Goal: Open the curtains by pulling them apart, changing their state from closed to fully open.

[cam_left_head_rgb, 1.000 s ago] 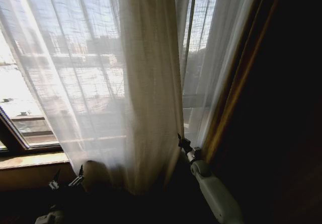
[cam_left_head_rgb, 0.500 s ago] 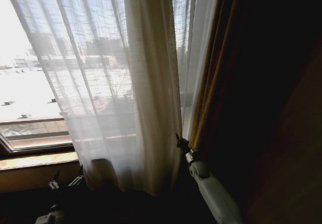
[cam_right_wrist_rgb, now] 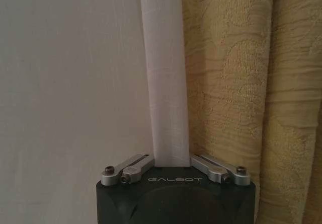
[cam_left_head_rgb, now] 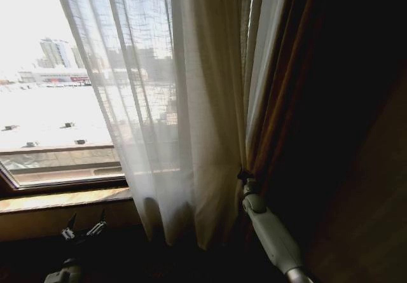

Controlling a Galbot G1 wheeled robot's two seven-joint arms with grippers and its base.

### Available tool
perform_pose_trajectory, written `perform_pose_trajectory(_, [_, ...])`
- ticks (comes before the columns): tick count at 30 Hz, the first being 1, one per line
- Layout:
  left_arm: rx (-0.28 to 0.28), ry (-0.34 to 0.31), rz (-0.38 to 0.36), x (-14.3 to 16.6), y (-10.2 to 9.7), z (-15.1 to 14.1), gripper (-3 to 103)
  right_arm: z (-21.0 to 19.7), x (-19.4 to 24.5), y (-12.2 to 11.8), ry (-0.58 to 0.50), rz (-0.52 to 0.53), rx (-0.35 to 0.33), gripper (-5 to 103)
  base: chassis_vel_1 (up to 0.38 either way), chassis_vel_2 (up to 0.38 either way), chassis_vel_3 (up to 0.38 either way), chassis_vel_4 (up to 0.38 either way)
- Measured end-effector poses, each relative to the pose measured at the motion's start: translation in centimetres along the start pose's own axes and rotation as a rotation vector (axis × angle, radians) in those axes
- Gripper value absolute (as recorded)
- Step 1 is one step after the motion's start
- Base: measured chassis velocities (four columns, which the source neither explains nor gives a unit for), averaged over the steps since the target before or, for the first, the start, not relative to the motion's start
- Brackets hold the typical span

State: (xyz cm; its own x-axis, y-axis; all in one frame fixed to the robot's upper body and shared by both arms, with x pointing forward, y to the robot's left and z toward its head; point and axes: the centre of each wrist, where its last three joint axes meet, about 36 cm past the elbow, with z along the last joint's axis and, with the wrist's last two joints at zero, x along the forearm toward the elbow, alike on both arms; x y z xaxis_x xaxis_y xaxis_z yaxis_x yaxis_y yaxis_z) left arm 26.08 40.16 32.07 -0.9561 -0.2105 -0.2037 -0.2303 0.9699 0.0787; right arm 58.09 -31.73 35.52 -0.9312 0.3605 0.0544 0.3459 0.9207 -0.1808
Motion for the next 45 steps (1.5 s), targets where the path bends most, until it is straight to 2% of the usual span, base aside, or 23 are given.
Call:
perform_pose_trajectory(3, [0.000,0.000,0.000,0.0,0.0,0.0,100,-0.4,-0.6,-2.3,0.008,0.075,0.017,0,0.000,0.000,0.000,0.000])
perform_pose_trajectory(8, [0.000,0.000,0.000,0.0,0.0,0.0,100,-0.9,-0.3,-3.7,0.012,0.099,0.027,0,0.000,0.000,0.000,0.000])
perform_pose_trajectory(13, [0.000,0.000,0.000,0.0,0.0,0.0,100,-1.4,2.2,-2.9,0.021,0.021,-0.005,0,0.000,0.000,0.000,0.000])
perform_pose_trajectory(14, [0.000,0.000,0.000,0.0,0.0,0.0,100,-1.5,3.0,-2.5,0.024,-0.016,-0.019,0,0.000,0.000,0.000,0.000])
perform_pose_trajectory(15, [0.000,0.000,0.000,0.0,0.0,0.0,100,-1.5,4.7,-2.0,0.022,-0.118,-0.045,1,0.000,0.000,0.000,0.000])
perform_pose_trajectory(16, [0.000,0.000,0.000,0.0,0.0,0.0,100,-1.5,5.6,-1.8,0.019,-0.171,-0.053,1,0.000,0.000,0.000,0.000])
perform_pose_trajectory(18, [0.000,0.000,0.000,0.0,0.0,0.0,100,-1.4,7.8,-1.8,0.014,-0.302,-0.071,13,0.000,0.000,0.000,0.000])
perform_pose_trajectory(19, [0.000,0.000,0.000,0.0,0.0,0.0,100,-1.4,7.8,-1.8,0.014,-0.302,-0.071,13,0.000,0.000,0.000,0.000])
perform_pose_trajectory(20, [0.000,0.000,0.000,0.0,0.0,0.0,100,-1.5,8.7,-1.9,0.010,-0.361,-0.077,13,0.000,0.000,0.000,0.000])
perform_pose_trajectory(21, [0.000,0.000,0.000,0.0,0.0,0.0,100,-1.7,10.3,-2.4,-0.023,-0.463,-0.086,23,0.000,0.000,0.000,0.000])
perform_pose_trajectory(22, [0.000,0.000,0.000,0.0,0.0,0.0,100,-1.9,11.1,-2.6,-0.054,-0.508,-0.088,23,0.000,0.000,0.000,0.000])
perform_pose_trajectory(24, [0.000,0.000,0.000,0.0,0.0,0.0,100,-2.3,12.5,-2.9,-0.094,-0.566,-0.094,34,0.000,0.000,0.000,0.000])
perform_pose_trajectory(26, [0.000,0.000,0.000,0.0,0.0,0.0,100,-2.6,13.2,-3.1,-0.119,-0.594,-0.102,34,0.000,0.000,0.000,0.000])
perform_pose_trajectory(27, [0.000,0.000,0.000,0.0,0.0,0.0,100,-2.9,14.0,-3.4,-0.147,-0.620,-0.105,44,0.000,0.000,0.000,0.000])
perform_pose_trajectory(29, [0.000,0.000,0.000,0.0,0.0,0.0,100,-3.1,14.6,-3.8,-0.156,-0.628,-0.094,44,0.000,0.000,0.000,0.000])
perform_pose_trajectory(30, [0.000,0.000,0.000,0.0,0.0,0.0,100,-3.0,15.3,-4.2,-0.162,-0.627,-0.083,56,0.000,0.000,0.000,0.000])
perform_pose_trajectory(31, [0.000,0.000,0.000,0.0,0.0,0.0,100,-2.9,15.7,-4.5,-0.164,-0.623,-0.079,56,0.000,0.000,0.000,0.000])
perform_pose_trajectory(33, [0.000,0.000,0.000,0.0,0.0,0.0,100,-2.8,16.4,-5.0,-0.166,-0.616,-0.071,66,0.000,0.000,0.000,0.000])
perform_pose_trajectory(34, [0.000,0.000,0.000,0.0,0.0,0.0,100,-2.8,16.4,-5.0,-0.166,-0.616,-0.071,66,0.000,0.000,0.000,0.000])
perform_pose_trajectory(39, [0.000,0.000,0.000,0.0,0.0,0.0,100,-2.6,17.7,-5.8,-0.174,-0.602,-0.051,88,0.020,0.010,-0.018,-0.004])
perform_pose_trajectory(40, [0.000,0.000,0.000,0.0,0.0,0.0,100,-2.6,17.7,-5.8,-0.174,-0.602,-0.051,88,0.050,0.044,-0.052,-0.014])
perform_pose_trajectory(42, [0.000,0.000,0.000,0.0,0.0,0.0,100,-2.8,18.1,-5.9,-0.180,-0.601,-0.050,97,0.100,0.051,-0.082,-0.050])
perform_pose_trajectory(45, [0.000,0.000,0.000,0.0,0.0,0.0,100,-2.7,18.4,-6.1,-0.185,-0.600,-0.049,99,0.136,0.070,-0.120,-0.088])
